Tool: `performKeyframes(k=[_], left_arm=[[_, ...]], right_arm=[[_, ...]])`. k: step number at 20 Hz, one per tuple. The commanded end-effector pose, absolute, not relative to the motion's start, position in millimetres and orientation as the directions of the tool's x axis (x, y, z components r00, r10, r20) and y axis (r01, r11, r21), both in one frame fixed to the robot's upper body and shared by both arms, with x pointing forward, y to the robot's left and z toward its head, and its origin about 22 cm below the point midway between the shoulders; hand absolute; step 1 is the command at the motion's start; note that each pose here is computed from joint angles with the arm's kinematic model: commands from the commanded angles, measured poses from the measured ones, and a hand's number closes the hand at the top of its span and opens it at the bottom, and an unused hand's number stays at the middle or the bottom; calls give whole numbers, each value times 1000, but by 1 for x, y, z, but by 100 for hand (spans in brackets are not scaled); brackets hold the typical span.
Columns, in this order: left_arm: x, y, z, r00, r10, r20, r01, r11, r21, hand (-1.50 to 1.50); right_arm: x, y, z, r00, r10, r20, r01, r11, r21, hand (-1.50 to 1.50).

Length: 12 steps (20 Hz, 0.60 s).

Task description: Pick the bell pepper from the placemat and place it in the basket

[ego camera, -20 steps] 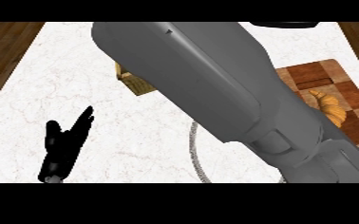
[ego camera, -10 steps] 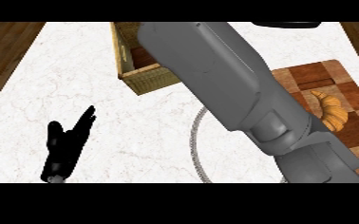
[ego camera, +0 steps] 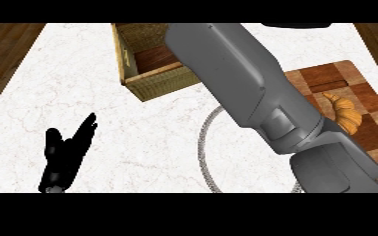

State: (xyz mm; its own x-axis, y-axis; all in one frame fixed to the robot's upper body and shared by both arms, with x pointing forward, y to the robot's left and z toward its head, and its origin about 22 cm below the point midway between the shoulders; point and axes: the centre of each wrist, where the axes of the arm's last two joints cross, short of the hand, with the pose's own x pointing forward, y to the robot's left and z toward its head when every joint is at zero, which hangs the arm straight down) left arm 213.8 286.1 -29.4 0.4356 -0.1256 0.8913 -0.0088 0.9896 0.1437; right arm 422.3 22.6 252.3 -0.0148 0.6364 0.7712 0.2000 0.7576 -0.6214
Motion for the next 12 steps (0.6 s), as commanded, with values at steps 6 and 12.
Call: performKeyframes(k=[6, 12], left_arm=[[202, 279, -51, 514, -118, 850, -19, 989, 149, 0], [209, 286, -41, 519, -100, 849, -39, 989, 140, 0]], right_arm=[[439, -6, 241, -84, 724, 684, 206, 684, -699, -150], [442, -23, 257, -92, 627, 773, 266, 764, -588, -150]])
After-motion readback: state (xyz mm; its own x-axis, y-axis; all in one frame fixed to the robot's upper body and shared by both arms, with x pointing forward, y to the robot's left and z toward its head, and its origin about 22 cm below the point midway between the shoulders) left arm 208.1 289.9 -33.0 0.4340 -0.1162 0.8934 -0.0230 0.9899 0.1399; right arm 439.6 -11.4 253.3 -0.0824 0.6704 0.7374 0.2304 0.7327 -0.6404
